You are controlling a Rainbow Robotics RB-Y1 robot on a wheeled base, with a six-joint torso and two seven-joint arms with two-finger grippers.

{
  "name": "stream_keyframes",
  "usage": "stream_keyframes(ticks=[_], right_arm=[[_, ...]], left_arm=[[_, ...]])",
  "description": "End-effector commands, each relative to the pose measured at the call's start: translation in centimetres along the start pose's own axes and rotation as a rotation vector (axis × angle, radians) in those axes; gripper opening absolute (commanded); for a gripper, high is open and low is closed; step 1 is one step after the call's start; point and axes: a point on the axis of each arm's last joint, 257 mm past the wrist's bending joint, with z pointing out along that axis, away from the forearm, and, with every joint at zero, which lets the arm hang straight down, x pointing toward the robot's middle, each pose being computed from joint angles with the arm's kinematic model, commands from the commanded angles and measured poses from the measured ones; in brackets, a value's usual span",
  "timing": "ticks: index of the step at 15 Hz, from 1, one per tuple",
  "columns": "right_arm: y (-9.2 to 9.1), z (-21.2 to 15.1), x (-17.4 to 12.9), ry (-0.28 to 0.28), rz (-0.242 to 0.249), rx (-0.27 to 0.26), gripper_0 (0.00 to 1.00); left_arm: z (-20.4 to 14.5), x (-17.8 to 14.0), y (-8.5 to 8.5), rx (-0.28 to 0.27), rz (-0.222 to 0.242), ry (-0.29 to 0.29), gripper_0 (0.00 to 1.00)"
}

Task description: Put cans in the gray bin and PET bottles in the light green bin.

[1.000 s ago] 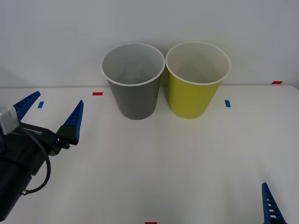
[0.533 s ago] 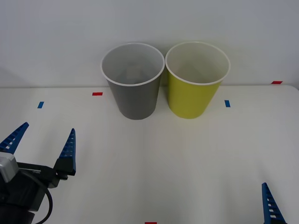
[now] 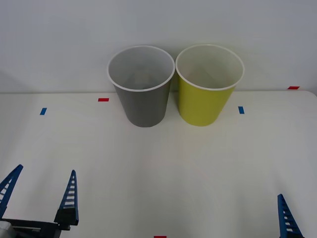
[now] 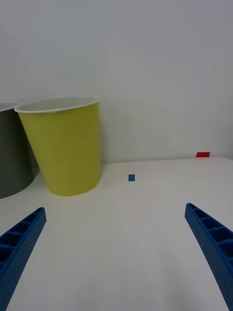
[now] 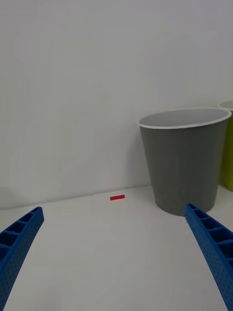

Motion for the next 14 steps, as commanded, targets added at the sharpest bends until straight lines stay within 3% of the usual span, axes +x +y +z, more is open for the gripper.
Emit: stream_keyframes(ticks=[1, 6, 14], right_arm=[[0.0, 0.0, 0.0, 0.0, 0.0, 0.0, 1.0], [0.0, 0.0, 0.0, 0.0, 0.0, 0.0, 1.0], [0.0, 0.0, 0.0, 0.0, 0.0, 0.0, 1.0]], left_arm=[[-2.6, 1.4, 0.1, -0.038, 0.007, 0.033, 1.0], [-6.9, 5.1, 0.1, -0.078, -0.024, 0.084, 1.0], [-8.9, 4.2, -0.5, -0.086, -0.01, 0.078, 1.0]])
